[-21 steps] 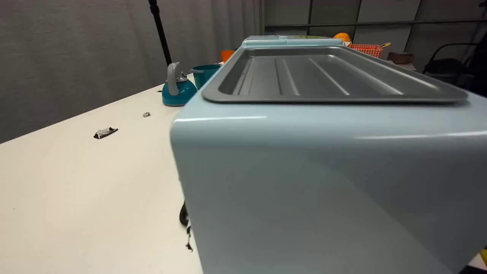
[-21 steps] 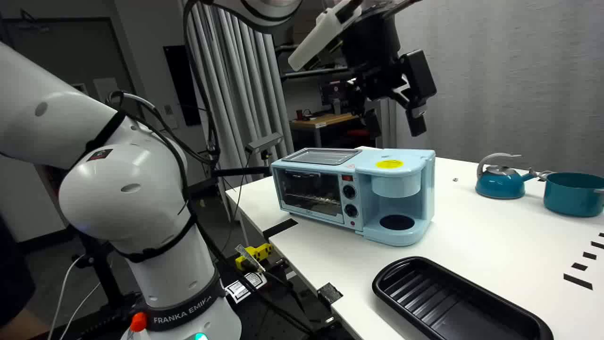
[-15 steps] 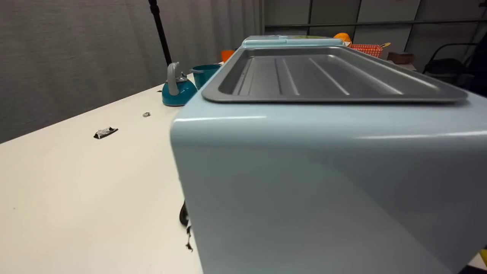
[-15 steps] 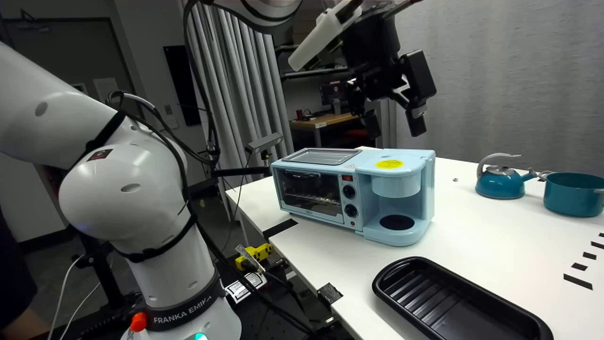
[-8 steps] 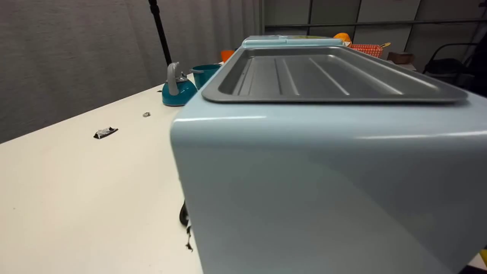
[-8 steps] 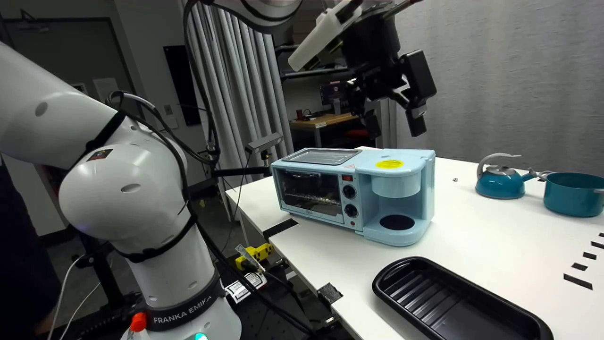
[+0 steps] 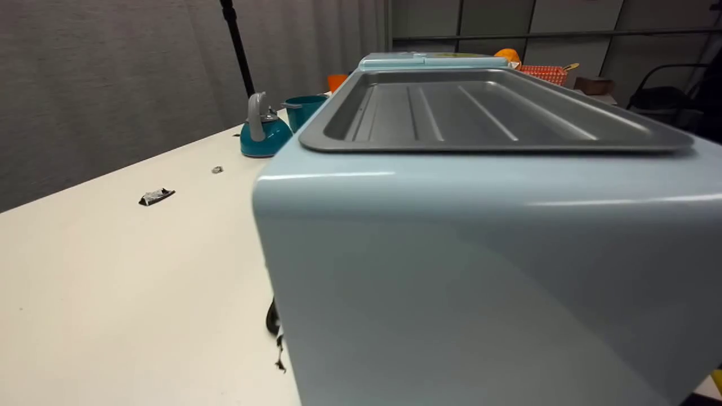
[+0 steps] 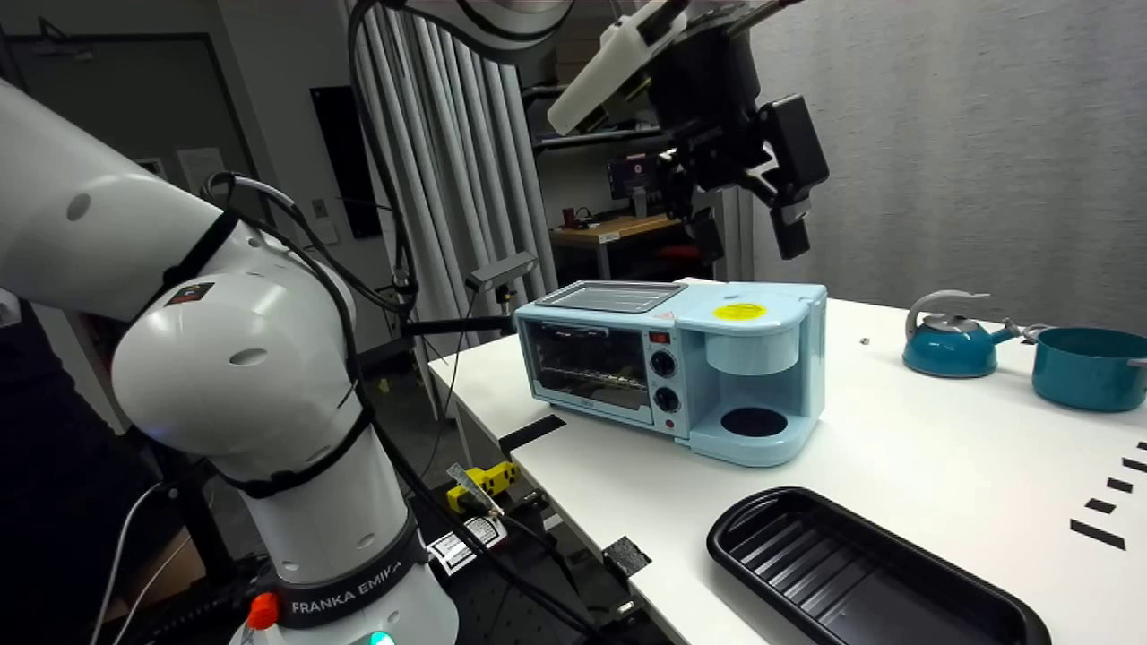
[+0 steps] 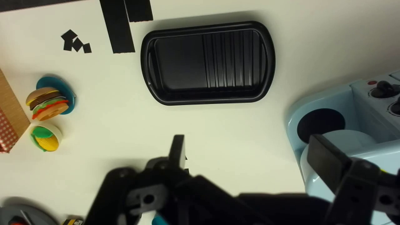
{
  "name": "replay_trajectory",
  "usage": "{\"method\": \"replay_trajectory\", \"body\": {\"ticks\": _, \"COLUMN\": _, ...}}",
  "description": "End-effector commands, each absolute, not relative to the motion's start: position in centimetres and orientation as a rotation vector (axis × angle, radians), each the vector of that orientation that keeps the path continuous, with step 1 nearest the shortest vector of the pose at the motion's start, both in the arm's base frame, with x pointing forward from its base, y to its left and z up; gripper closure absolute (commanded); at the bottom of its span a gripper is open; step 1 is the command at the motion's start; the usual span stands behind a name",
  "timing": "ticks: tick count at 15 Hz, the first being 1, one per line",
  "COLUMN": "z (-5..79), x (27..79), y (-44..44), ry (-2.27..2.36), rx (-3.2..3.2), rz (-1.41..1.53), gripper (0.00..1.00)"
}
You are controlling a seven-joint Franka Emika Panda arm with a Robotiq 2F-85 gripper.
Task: Press the button atop the toaster oven
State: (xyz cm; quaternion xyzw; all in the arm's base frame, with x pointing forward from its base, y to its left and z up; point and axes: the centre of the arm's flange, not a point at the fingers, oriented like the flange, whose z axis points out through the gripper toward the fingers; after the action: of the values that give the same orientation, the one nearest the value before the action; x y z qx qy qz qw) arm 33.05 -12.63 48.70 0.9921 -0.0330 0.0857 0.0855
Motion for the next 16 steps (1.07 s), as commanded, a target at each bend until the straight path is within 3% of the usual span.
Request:
{"method": "replay_trajectory", "body": {"ticks": 1, "z": 48.70, "x": 33.05, "y": -12.63, "ry": -0.098, "rx": 2.958, "rz": 0.255, "gripper": 0.00}}
{"method": "replay_trajectory", "body": {"ticks": 16, "z": 48.76, "x": 33.14, "y": -12.59, "ry": -0.103, "rx": 2.958, "rz": 0.267, "gripper": 0.00}}
